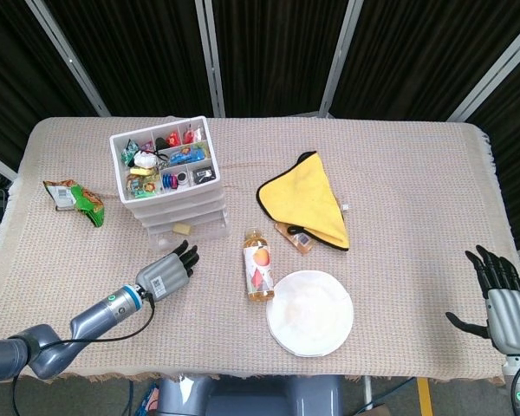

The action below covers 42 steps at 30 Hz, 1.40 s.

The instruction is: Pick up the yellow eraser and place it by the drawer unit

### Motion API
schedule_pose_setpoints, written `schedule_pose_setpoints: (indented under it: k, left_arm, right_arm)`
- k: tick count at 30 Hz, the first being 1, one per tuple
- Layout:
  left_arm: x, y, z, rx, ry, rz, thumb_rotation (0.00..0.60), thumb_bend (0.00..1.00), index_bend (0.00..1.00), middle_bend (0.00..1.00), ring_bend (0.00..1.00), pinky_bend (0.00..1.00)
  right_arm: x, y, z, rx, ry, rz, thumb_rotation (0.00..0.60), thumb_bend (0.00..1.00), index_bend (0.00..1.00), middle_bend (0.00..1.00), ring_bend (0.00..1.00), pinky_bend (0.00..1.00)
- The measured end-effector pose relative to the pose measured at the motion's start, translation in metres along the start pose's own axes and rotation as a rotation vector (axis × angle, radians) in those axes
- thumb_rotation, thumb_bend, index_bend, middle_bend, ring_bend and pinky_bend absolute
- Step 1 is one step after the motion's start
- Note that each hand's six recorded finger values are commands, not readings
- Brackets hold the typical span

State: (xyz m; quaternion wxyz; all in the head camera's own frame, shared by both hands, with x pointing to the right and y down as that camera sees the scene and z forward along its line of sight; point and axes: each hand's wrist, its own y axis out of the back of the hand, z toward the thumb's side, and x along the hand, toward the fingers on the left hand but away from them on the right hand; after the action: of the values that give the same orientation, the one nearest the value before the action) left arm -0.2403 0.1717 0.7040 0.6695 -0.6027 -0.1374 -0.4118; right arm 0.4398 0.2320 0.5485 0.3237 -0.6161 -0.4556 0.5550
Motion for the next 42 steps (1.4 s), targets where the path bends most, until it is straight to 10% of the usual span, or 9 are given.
schedule_pose_setpoints:
  k: [42]
  left_arm:
    - [0.010,-0.037,-0.031,-0.078,0.127,-0.104,0.600,1.00,0.37,0.14,0.08,0.15]
  right_arm:
    - [0.000,0.001,0.000,0.002,-0.002,-0.006,0.600,0.01,0.08,0.00,0.00,0.00]
